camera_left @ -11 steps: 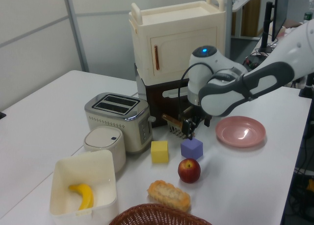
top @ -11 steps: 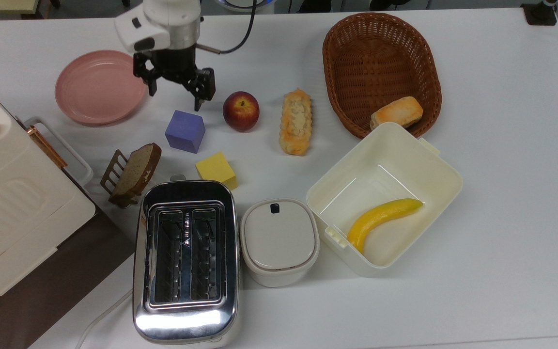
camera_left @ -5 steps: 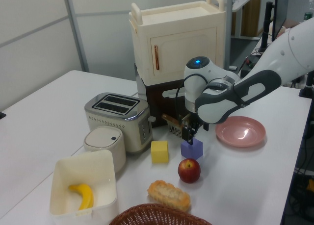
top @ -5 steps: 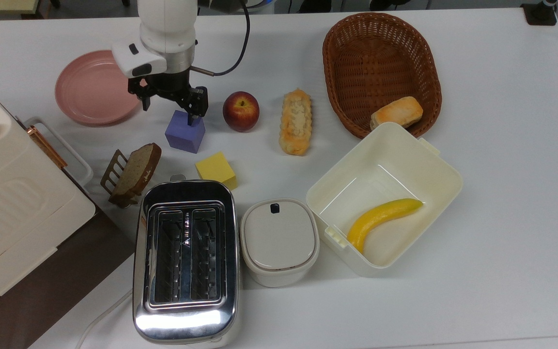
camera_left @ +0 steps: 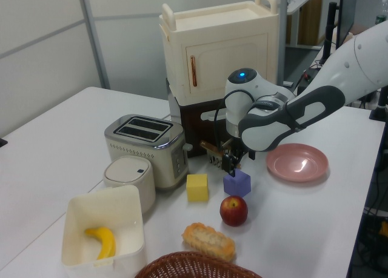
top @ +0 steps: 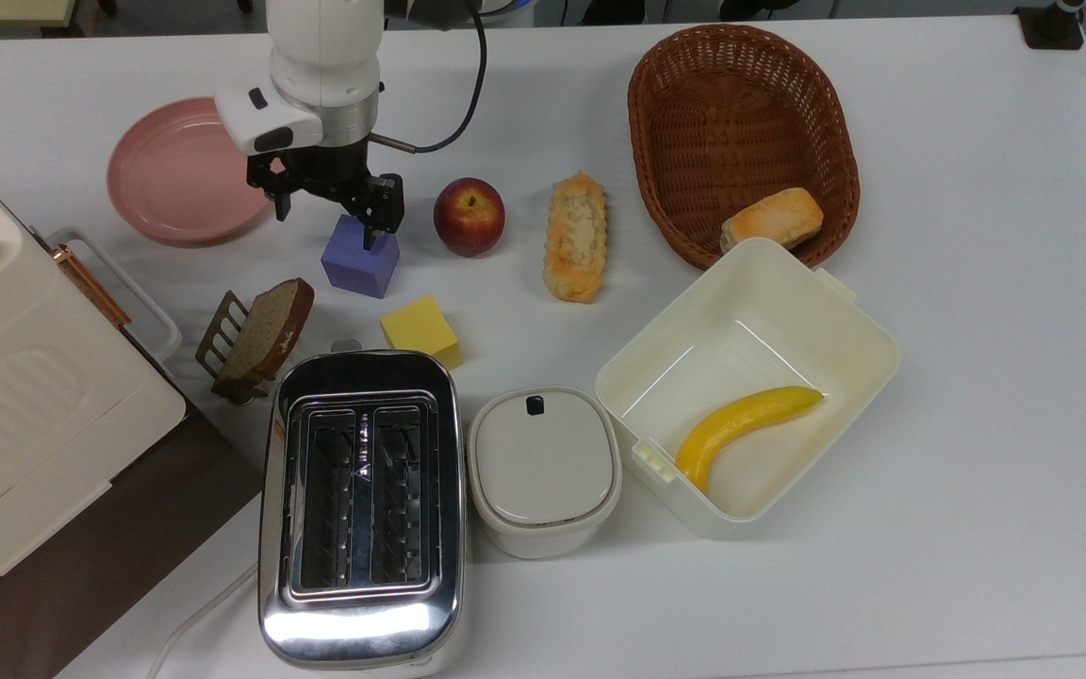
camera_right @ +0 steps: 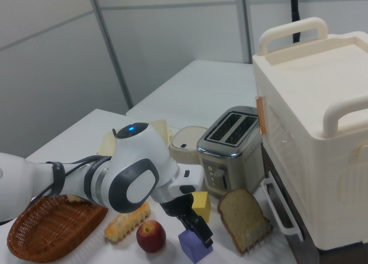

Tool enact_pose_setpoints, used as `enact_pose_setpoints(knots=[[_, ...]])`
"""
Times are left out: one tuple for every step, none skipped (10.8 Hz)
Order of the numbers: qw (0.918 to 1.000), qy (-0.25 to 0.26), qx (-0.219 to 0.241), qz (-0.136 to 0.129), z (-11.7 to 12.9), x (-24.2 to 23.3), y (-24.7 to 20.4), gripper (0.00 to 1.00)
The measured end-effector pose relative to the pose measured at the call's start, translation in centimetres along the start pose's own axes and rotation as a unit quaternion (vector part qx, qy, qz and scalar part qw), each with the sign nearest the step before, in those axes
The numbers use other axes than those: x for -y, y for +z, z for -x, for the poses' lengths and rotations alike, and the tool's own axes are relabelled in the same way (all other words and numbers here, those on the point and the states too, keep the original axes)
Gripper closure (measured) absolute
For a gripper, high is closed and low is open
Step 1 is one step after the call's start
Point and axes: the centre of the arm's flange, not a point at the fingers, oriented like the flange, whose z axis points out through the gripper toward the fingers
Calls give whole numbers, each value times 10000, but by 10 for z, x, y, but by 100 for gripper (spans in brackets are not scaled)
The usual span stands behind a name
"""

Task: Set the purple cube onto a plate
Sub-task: 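Close the gripper on the purple cube, then lift the purple cube and carry it toward the pink plate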

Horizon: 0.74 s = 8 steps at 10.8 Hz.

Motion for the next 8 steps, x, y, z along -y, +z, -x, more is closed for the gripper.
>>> enact_pose_setpoints(knots=[[10000, 13, -7, -4, 0, 2, -1, 0], [10000, 19, -7, -9, 0, 4, -1, 0], [10000, 32, -3, -15, 0, 6, 0, 0], [10000, 35, 3, -23, 1, 11, 0, 0], [10000, 50, 10, -30, 2, 16, 1, 0], [10000, 26, 34, -34, 2, 20, 3, 0], [10000, 8, 71, -35, 3, 23, 8, 0], [9999, -1, 96, -39, 3, 24, 13, 0]])
